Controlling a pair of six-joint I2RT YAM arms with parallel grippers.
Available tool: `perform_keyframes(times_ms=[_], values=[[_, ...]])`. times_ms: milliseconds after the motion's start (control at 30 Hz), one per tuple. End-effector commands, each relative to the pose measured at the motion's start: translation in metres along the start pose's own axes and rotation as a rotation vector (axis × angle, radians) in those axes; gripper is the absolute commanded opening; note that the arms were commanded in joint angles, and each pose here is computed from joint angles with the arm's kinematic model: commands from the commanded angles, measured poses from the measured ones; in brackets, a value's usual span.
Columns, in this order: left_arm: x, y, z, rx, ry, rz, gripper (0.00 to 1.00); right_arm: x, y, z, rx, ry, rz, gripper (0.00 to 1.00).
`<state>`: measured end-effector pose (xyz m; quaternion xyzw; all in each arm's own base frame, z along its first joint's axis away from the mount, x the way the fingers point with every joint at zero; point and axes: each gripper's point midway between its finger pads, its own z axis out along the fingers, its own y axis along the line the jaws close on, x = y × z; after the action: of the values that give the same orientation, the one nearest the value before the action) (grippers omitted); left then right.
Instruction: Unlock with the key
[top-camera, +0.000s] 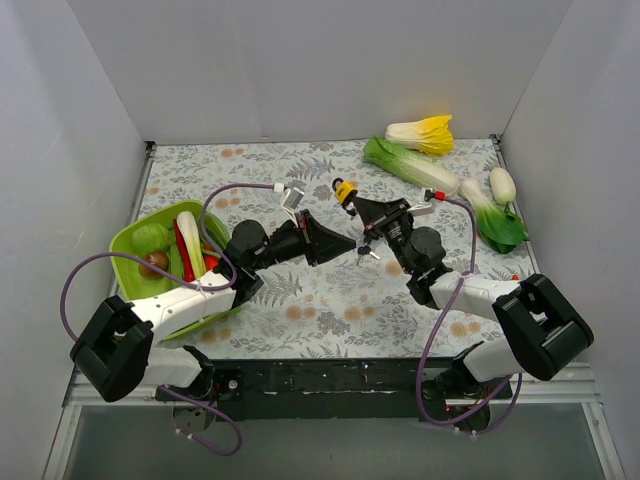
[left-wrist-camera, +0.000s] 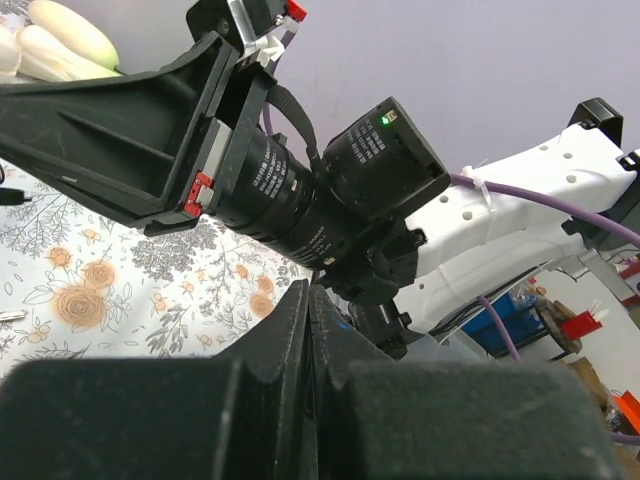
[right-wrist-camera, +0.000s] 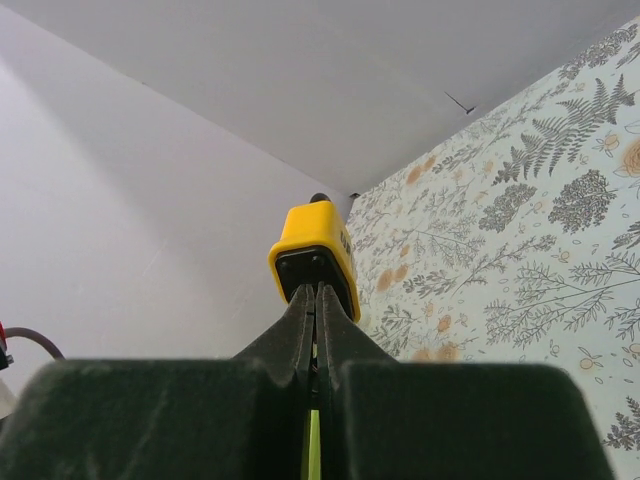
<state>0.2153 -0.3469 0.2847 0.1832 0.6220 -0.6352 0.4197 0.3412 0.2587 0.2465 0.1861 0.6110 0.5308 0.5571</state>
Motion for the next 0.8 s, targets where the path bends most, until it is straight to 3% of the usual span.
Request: perform_keyframes(times_ms=[0,300,333,400,433,500,533,667,767], values=[[-0.009,-0.016,-0.004,0.052,-0.006,0.037,0.00,-0.020,0.027,0.005,-0.078,-0.080,0.031,0.01],[-0.027,-0.005,-0.006,-0.071,-0.059,0.070,0.02,-0.012,0.023,0.006,-0.072,-0.043,0.000,0.01],[-0.032,-0.004,-0.008,-0.084,-0.067,0.072,0.14,-0.012,0.022,0.007,-0.071,-0.043,-0.010,0.01],[-0.040,-0.007,-0.011,-0.099,-0.091,0.080,0.28,-0.011,0.023,0.006,-0.074,-0.036,-0.016,0.01],[-0.046,-0.005,-0.012,-0.113,-0.101,0.082,0.46,-0.010,0.023,0.006,-0.076,-0.034,-0.021,0.01],[-0.057,-0.005,-0.016,-0.132,-0.129,0.086,0.60,-0.010,0.024,0.006,-0.080,-0.028,-0.034,0.01],[-0.060,-0.001,-0.018,-0.152,-0.135,0.071,0.72,-0.009,0.024,0.006,-0.082,-0.024,-0.037,0.01],[-0.077,0.012,-0.019,-0.251,-0.157,0.002,0.89,-0.006,0.027,0.007,-0.102,-0.006,-0.080,0.01],[-0.066,0.041,-0.019,-0.376,-0.121,-0.145,0.91,-0.001,0.034,0.010,-0.134,0.028,-0.139,0.01]])
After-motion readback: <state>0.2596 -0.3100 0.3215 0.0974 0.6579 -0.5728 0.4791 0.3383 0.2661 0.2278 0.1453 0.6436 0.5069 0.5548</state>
